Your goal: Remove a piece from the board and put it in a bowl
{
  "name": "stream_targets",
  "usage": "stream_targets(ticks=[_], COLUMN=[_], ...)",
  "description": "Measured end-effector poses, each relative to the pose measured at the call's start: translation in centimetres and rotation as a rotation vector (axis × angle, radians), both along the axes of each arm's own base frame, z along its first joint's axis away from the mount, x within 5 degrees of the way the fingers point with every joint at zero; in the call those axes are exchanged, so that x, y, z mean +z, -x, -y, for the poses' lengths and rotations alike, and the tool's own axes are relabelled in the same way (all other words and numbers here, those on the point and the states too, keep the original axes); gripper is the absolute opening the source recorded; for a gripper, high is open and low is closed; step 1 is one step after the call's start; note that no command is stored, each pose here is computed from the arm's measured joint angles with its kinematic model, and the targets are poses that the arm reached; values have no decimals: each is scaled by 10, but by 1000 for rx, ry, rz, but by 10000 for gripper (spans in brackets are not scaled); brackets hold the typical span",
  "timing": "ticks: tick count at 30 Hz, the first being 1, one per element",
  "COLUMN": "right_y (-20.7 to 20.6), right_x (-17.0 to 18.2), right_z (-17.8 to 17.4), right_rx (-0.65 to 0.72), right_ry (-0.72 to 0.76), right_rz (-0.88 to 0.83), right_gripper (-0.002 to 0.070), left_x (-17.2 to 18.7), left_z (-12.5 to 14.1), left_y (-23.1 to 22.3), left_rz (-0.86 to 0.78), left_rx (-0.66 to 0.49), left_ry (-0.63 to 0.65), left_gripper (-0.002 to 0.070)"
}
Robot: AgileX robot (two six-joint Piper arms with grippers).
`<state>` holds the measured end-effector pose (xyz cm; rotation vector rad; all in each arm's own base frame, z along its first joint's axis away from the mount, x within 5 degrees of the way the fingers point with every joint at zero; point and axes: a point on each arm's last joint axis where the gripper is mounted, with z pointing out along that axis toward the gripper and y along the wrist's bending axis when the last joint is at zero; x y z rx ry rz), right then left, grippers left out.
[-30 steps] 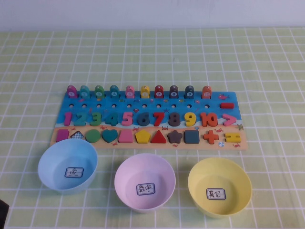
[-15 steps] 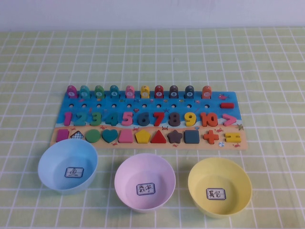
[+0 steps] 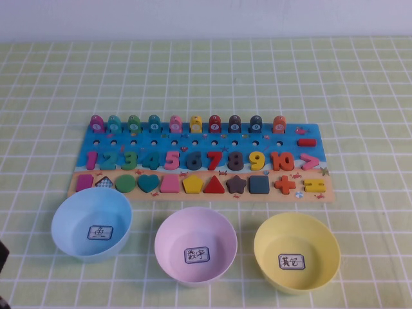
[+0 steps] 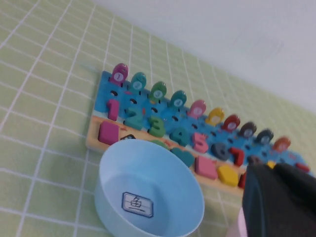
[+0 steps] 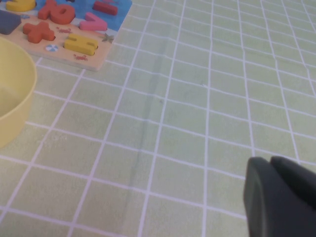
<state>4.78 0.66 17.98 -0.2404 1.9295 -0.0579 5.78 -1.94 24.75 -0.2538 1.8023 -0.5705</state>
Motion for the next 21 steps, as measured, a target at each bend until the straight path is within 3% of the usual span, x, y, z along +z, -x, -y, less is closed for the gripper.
stream_targets(ticks=[4,11,21], right_y=[0,0,0], right_x=[0,0,0], right_z=[0,0,0], right_rx=[0,0,0], right_ry=[0,0,0], right_rz=[0,0,0], right_gripper=[-17,-17,-17], left_x=[43,109,129], left_z=[7,18,44], left_y=[-18,-76,-178], left_rz=[-79,-190,-493], left_rx=[-123,-324,-537], left_ry=[-252,-542,-770], left_gripper=[-5,-5,-5])
